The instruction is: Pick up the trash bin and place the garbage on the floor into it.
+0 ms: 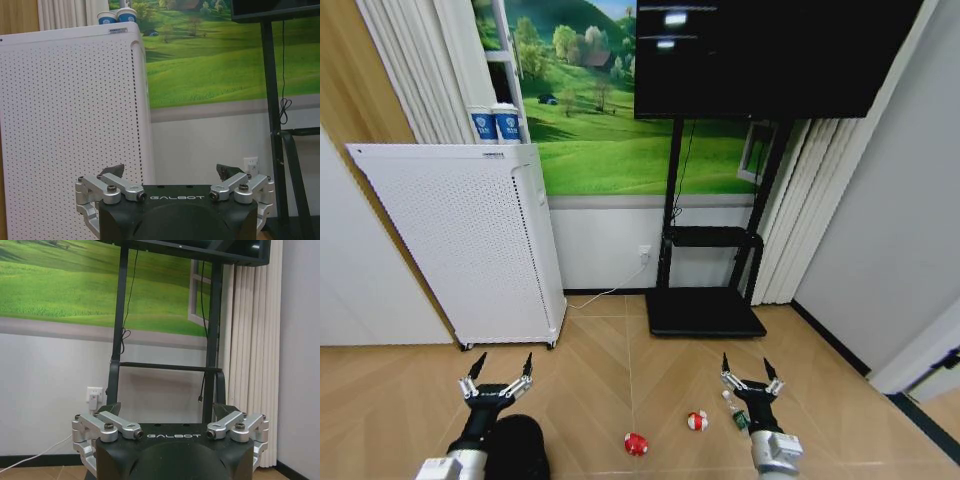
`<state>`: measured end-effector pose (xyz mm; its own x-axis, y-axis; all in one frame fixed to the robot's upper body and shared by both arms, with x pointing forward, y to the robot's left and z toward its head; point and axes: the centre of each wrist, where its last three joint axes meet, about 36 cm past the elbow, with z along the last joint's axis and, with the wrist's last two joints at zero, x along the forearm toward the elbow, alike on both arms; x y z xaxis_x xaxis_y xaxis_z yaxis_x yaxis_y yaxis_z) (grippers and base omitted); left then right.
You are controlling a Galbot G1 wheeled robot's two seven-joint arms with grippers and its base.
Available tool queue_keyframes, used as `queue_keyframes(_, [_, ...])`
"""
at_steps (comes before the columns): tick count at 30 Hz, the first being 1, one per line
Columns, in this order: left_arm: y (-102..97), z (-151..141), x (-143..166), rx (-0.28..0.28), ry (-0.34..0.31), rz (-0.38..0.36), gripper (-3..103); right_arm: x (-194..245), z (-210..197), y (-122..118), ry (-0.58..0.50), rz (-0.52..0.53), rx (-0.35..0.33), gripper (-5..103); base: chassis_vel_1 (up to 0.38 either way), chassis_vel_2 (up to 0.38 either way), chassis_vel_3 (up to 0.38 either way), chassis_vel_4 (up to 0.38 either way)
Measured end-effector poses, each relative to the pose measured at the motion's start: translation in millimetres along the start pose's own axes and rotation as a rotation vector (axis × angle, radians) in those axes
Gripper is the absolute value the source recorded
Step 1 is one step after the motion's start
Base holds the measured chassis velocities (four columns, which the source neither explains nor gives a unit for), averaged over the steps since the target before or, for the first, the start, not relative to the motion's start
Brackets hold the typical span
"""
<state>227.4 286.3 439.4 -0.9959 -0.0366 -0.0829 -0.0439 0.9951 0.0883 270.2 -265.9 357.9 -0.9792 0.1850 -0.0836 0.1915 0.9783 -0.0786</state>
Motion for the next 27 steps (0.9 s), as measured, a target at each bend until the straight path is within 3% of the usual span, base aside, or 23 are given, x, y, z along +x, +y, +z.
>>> queue_keyframes(27, [0.1, 1.3, 2.2, 0.004, 0.008, -0.009, 100, -5.0, 2.2, 1.2, -0.026, 0.008, -0.004, 100, 0.000, 0.000, 0.000, 0.000])
